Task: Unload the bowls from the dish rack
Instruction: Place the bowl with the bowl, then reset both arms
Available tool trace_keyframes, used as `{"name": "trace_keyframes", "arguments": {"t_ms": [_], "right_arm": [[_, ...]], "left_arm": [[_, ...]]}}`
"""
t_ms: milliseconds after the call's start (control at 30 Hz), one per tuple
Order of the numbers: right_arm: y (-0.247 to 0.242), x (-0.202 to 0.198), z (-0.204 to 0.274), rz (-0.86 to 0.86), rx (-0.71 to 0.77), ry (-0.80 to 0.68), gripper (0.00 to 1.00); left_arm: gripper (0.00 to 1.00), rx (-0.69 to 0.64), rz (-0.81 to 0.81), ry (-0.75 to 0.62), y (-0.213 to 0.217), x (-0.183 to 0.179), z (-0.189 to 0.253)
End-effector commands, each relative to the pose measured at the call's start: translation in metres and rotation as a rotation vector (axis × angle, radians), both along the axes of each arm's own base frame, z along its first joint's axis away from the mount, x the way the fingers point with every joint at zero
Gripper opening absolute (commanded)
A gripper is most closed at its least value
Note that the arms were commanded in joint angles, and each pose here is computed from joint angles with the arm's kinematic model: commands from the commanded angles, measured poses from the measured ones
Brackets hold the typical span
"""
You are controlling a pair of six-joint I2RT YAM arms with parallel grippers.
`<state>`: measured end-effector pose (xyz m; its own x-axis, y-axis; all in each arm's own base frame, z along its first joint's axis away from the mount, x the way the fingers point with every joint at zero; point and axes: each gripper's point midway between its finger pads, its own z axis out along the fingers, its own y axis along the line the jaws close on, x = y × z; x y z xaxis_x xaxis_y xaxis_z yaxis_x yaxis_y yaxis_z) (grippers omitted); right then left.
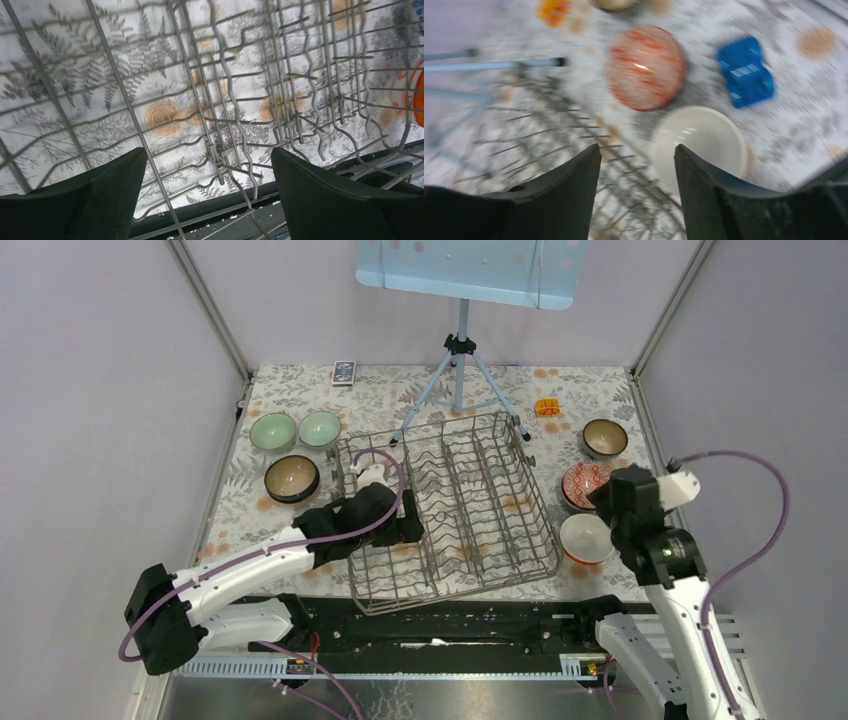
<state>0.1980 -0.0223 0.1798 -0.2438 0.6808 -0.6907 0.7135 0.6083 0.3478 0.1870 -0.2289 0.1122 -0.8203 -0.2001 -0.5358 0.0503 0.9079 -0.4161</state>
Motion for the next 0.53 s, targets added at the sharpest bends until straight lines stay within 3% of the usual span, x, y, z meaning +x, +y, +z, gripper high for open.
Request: {"name": "trace_keyframes", "arguments": {"t_ms": [0,233,400,500], "right_arm": [[0.038,0.036,0.103,0.380,-0.078,-0.268,0.68],[0.129,0.037,0.180,0.942,-0.007,-0.535,0.87],[0.150,0.036,0.186,1.017,0.055,-0.602,0.89],[0.152,0.039,0.182,1.021,0.059,-0.613,0.89]], "left_arm": [[0.99,-0.004,0.000,-0.182,0.001,0.026,0.059],[0.99,-0.011,0.076,-0.342,0.023,0.040,0.118],[0.99,-0.045,0.221,-0.414,0.051,0.043,0.139],[0.99,-0.034,0.228,-0.417,0.056,0.042,0.145]]}}
